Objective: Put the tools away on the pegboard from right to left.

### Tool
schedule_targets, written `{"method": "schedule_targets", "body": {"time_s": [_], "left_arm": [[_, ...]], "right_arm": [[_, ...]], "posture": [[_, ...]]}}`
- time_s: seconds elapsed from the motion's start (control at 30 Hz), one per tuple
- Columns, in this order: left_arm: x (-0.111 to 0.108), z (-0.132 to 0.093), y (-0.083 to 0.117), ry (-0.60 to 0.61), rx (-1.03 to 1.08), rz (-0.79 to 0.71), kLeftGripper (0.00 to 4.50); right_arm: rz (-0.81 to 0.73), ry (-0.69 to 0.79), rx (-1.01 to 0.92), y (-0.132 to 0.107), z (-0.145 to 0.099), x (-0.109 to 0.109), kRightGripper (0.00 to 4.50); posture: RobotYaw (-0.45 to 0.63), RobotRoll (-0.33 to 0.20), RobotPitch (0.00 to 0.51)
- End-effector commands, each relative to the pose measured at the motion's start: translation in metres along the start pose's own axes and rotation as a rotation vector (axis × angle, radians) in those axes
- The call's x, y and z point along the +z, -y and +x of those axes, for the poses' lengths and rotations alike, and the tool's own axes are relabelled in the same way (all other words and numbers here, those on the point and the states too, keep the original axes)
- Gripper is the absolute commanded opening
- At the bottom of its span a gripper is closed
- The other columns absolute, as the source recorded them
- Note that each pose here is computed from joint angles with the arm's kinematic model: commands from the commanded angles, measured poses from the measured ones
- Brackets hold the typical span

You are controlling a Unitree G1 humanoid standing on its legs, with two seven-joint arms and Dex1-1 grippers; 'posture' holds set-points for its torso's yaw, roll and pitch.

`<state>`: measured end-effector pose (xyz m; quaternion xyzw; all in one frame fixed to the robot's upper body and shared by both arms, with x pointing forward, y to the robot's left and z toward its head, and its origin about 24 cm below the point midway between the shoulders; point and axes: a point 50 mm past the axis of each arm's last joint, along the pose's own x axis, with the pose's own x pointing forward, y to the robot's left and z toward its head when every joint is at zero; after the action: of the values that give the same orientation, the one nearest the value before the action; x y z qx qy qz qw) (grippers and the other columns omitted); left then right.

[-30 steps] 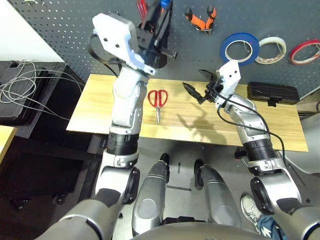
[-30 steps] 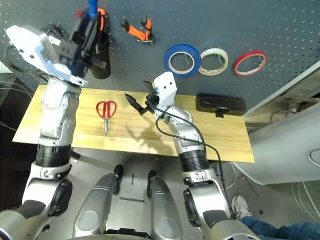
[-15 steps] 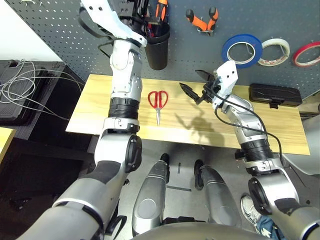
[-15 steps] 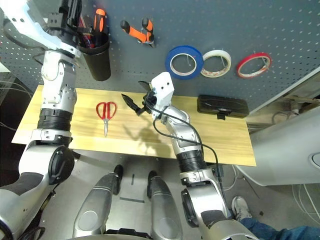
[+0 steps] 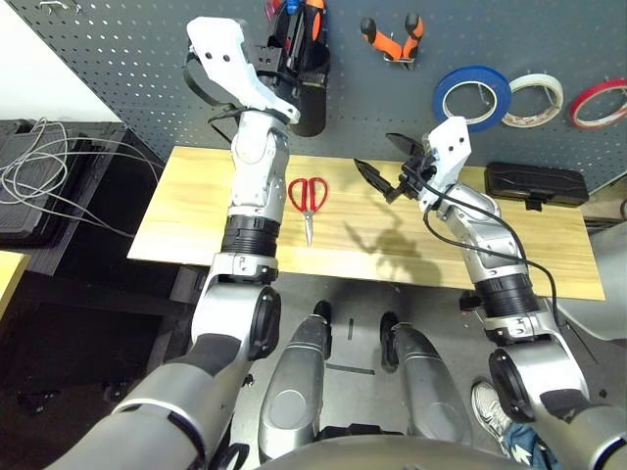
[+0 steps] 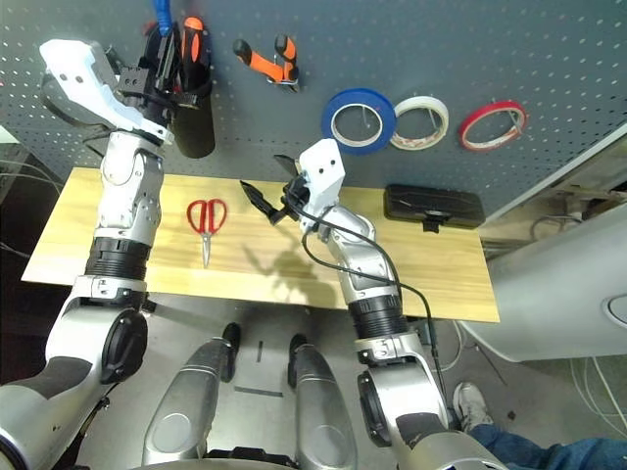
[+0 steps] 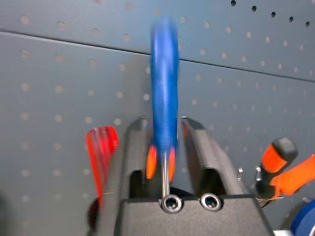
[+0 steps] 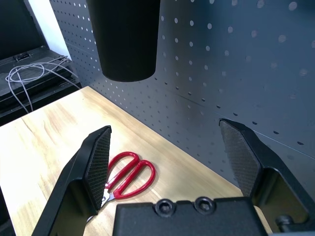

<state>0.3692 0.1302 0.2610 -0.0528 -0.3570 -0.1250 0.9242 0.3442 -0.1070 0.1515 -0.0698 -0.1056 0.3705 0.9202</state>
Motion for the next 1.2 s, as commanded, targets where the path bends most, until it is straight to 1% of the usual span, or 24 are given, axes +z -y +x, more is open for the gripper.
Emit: {"method": "schedule_targets", "body": {"time_s": [0.03, 0.13, 0.2, 0.27, 0.3, 0.4, 0.47, 0.57, 0.63, 0.7, 0.83, 0.9, 0.93, 1.0, 1.07, 1.2], "left_arm": [[0.007, 0.001, -0.002, -0.011, -0.014, 0.01, 2.82], [0.021, 0.002, -0.003, 0.006, -0.089, 0.042, 3.81], [0.029, 0.0, -0.001, 0.008, -0.149, -0.027, 4.47], [0.033, -0.004, 0.007, -0.037, -0.272, -0.128, 4.47], [0.033, -0.008, 0.012, -0.078, -0.349, -0.157, 4.47], [0.032, -0.022, 0.022, -0.19, -0.482, -0.22, 4.47], [0.029, -0.032, 0.027, -0.246, -0.551, -0.221, 4.47], [0.025, -0.044, 0.03, -0.294, -0.616, -0.202, 4.47], [0.018, -0.053, 0.032, -0.347, -0.656, -0.193, 4.47], [0.008, -0.064, 0.033, -0.429, -0.683, -0.206, 4.47], [-0.016, -0.093, 0.031, -0.653, -0.755, -0.171, 4.47], [-0.034, -0.114, 0.024, -0.816, -0.742, -0.155, 4.47], [-0.039, -0.121, 0.021, -0.871, -0.728, -0.151, 4.47], [-0.047, -0.13, 0.016, -0.924, -0.721, -0.116, 4.47], [-0.06, -0.139, 0.008, -0.987, -0.663, -0.061, 4.47], [-0.078, -0.144, -0.006, -1.04, -0.521, 0.007, 4.47]], "right_arm": [[0.01, -0.016, 0.006, -0.002, -0.002, -0.005, 4.5], [0.008, -0.02, 0.002, -0.001, -0.003, -0.005, 4.5], [0.008, -0.023, 0.001, -0.001, -0.004, -0.006, 4.5], [0.01, -0.029, 0.001, -0.002, -0.006, -0.008, 4.5], [0.011, -0.032, 0.001, -0.002, -0.006, -0.009, 4.5], [0.014, -0.038, 0.0, -0.002, -0.008, -0.011, 4.5], [0.015, -0.043, -0.001, -0.002, -0.009, -0.012, 4.5], [0.014, -0.048, -0.002, -0.002, -0.011, -0.014, 4.5], [0.014, -0.051, -0.004, -0.001, -0.012, -0.014, 4.5], [0.014, -0.055, -0.005, 0.0, -0.013, -0.015, 4.5], [0.015, -0.077, -0.007, 0.002, -0.017, -0.018, 4.5], [0.019, -0.095, -0.008, 0.002, -0.019, -0.021, 4.5], [0.02, -0.101, -0.009, 0.002, -0.02, -0.022, 4.5], [0.027, -0.116, -0.009, 0.002, -0.022, -0.024, 4.5], [0.034, -0.155, -0.007, 0.001, -0.025, -0.031, 4.5], [0.044, -0.213, -0.014, -0.001, -0.029, -0.041, 4.5]], "posture": [[0.06, 0.0, 0.292], [0.06, 0.0, 0.295], [0.06, 0.0, 0.297], [0.06, 0.0, 0.3], [0.06, 0.0, 0.302], [0.06, 0.0, 0.305], [0.06, 0.0, 0.305], [0.06, 0.0, 0.305], [0.06, 0.0, 0.306], [0.05, 0.0, 0.305], [0.05, 0.0, 0.307], [0.05, 0.0, 0.31], [0.05, 0.0, 0.31], [0.04, 0.0, 0.312], [0.04, 0.0, 0.316], [0.04, 0.0, 0.32]]}}
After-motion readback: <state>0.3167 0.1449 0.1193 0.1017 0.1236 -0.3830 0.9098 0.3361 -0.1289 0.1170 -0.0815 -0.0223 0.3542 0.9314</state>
